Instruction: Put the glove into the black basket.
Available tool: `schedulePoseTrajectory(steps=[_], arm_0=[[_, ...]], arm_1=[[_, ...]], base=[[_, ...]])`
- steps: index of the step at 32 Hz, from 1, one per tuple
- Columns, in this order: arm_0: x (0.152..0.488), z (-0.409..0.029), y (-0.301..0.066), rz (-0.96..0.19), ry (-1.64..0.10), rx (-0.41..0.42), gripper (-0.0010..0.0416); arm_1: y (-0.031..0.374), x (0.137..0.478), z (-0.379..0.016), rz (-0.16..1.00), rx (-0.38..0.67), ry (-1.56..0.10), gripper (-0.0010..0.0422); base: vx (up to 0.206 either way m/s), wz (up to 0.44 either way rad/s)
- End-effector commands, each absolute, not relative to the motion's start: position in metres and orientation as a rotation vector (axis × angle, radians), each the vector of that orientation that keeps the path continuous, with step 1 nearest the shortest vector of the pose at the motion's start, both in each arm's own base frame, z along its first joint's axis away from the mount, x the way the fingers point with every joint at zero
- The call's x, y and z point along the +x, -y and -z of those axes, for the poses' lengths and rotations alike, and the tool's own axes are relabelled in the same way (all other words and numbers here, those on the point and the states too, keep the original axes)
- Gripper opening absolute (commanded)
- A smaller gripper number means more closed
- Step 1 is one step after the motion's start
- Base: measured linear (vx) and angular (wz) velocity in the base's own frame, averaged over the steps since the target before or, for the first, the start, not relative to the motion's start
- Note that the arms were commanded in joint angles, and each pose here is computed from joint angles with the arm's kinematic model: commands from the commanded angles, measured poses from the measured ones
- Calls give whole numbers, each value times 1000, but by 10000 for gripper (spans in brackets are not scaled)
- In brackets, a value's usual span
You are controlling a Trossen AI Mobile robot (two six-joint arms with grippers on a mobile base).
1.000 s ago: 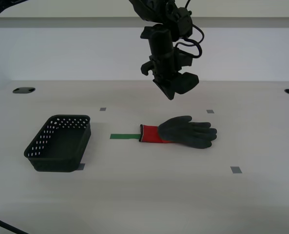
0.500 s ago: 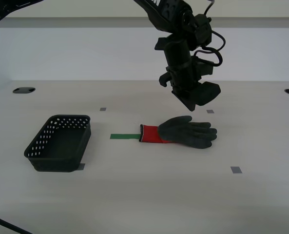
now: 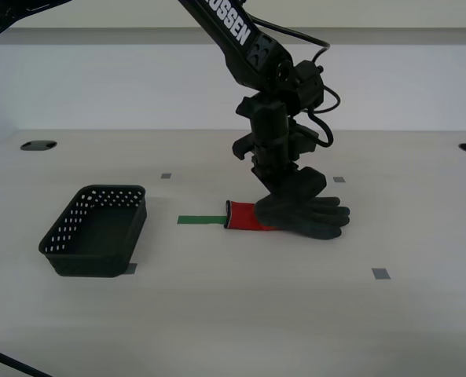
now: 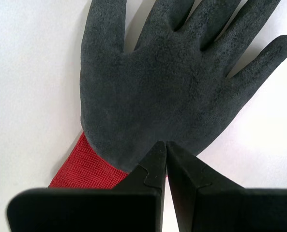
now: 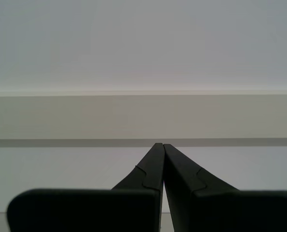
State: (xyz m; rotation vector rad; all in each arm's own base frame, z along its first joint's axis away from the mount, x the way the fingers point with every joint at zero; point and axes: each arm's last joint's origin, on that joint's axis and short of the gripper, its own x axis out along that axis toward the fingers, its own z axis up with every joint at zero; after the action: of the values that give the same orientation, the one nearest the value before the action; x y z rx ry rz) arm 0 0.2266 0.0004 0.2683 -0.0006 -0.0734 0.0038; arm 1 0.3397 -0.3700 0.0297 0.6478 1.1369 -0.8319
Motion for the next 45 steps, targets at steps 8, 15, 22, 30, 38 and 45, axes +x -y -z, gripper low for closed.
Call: schedulePoseTrajectory(steps=[8,15,22,30,38,45], arm_0=[[227,-269,0,-2,76,-1,1],[227,-268,0,-3,65,-1,1],[227,-267,0,-3,61,0,1],[227,-267,0,-2,58,-1,1],[227,-267,0,-3,57,-1,1],[227,-267,0,-3,57,0,1]], arm_1=[[368,341,-26,841,650,-1106,106],[367,342,20,779,662,-1269,225],[380,356,14,761,674,-1188,226],[379,357,14,771,679,-1186,110],[380,355,14,809,660,-1196,-1],[388,363,-21,804,671,-1229,-1]], base=[[0,0],[0,0],[0,0],[0,0],[0,0],[0,0]])
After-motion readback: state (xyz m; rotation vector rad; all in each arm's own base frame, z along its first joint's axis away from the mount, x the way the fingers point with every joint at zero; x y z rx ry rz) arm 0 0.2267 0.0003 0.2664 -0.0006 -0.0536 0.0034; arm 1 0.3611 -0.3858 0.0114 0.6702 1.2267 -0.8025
